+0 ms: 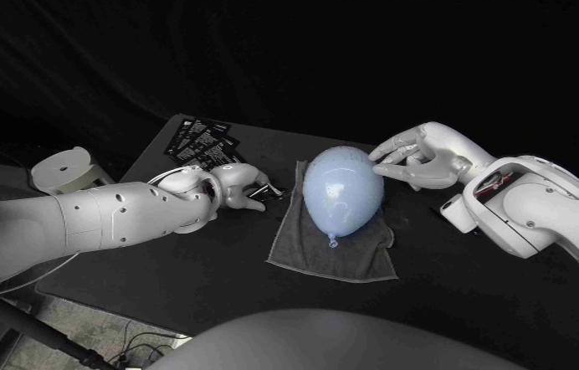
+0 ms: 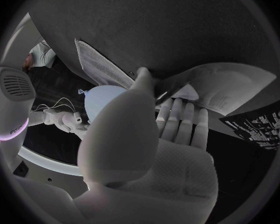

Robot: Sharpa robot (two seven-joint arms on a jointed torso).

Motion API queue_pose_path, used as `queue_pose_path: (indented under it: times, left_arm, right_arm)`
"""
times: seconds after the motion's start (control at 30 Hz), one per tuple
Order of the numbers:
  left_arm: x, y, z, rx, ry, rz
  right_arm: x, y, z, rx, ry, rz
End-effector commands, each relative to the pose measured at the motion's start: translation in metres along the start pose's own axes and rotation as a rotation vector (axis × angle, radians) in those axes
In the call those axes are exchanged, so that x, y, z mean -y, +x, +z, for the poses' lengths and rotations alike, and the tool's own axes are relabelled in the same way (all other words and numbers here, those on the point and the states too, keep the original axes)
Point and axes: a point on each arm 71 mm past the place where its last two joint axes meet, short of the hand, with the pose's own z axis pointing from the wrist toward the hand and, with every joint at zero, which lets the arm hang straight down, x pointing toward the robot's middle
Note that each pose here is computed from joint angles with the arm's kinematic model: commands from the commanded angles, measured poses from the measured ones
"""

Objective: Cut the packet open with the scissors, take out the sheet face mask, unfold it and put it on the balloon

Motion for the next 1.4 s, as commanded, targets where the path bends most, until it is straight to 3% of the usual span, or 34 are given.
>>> queue_pose_path:
  times: [0.03, 0.57, 1.07, 1.4]
  left_arm:
    - [-0.0095, 0.0185, -0.0056, -0.095, -0.053, -0.037]
    - [-0.0124, 0.0156, -0.007, -0.071, -0.045, -0.076]
    - [-0.0087, -0.0022, -0.0057, 0.114, 0.026, -0.164]
    - [-0.0055, -0.0166, -0.005, 0.195, 0.041, -0.226]
  right_arm:
    - [0.0, 0.001, 0.0, -0.008, -0.004, 0.003]
    - [0.0, -0.001, -0.001, -0.002, -0.003, 0.002]
    - [0.002, -0.003, 0.0, 0.015, -0.001, -0.001]
    - [0.004, -0.004, 0.0, 0.026, -0.001, -0.003]
